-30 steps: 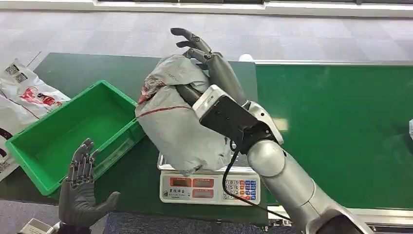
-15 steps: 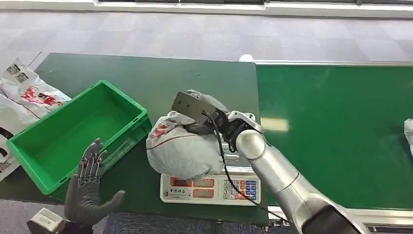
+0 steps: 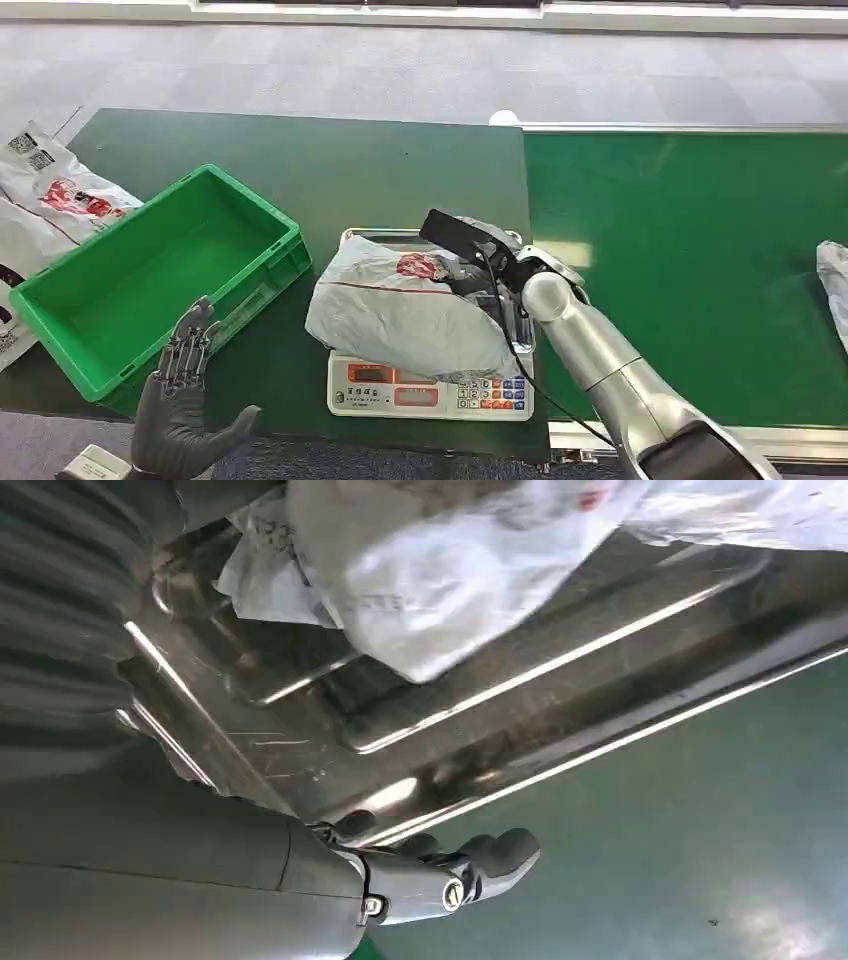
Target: Moved the parcel from conveyor to table for the left to box.
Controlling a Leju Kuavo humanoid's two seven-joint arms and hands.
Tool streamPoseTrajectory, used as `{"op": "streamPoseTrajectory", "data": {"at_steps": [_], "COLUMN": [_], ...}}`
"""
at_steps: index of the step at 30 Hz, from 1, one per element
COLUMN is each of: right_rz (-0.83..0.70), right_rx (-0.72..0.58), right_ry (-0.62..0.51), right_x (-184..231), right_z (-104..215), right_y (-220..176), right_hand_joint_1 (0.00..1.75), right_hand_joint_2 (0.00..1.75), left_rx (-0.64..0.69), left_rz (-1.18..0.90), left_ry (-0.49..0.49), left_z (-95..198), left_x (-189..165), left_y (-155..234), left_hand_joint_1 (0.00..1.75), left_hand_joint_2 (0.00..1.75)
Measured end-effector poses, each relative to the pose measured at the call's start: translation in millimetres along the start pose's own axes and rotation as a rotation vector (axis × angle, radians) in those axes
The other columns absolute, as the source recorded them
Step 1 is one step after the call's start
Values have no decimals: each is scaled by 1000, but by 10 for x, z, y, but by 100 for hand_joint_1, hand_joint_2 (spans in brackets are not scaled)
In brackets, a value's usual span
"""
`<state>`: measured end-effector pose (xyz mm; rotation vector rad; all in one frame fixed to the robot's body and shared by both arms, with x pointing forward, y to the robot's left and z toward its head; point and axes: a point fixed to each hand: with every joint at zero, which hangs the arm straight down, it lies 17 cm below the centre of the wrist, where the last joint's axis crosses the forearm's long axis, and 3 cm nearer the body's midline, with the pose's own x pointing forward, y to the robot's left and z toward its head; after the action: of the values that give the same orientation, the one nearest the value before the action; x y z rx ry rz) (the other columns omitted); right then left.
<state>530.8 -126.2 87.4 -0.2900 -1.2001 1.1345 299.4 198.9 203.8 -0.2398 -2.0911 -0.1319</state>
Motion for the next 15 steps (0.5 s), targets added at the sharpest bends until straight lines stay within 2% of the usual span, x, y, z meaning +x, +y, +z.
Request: {"op": "streamPoseTrajectory", "data": {"at_steps": [3, 7, 11, 15], "right_rz": [63, 102, 81, 30], "right_rx": [-59, -216, -378, -637], "right_ry": [86, 171, 131, -10], "right_x": [-284, -664, -716, -685], "right_z": [15, 193, 498, 985], "right_y": [-132, -555, -1050, -1555], "right_hand_joint_1": [0, 0, 0, 0], "right_hand_joint_2": [175, 175, 175, 175], "left_rx": [5, 12, 9, 11], "left_rz": [2, 2, -19, -138], "left_ry": [5, 15, 3, 12], "left_z": [29, 130, 186, 185], "left_x": [14, 66, 144, 160], "left_y": [-19, -19, -32, -20], "left_hand_joint_1": [0, 0, 0, 0], "left_hand_joint_2": [175, 175, 175, 175]}}
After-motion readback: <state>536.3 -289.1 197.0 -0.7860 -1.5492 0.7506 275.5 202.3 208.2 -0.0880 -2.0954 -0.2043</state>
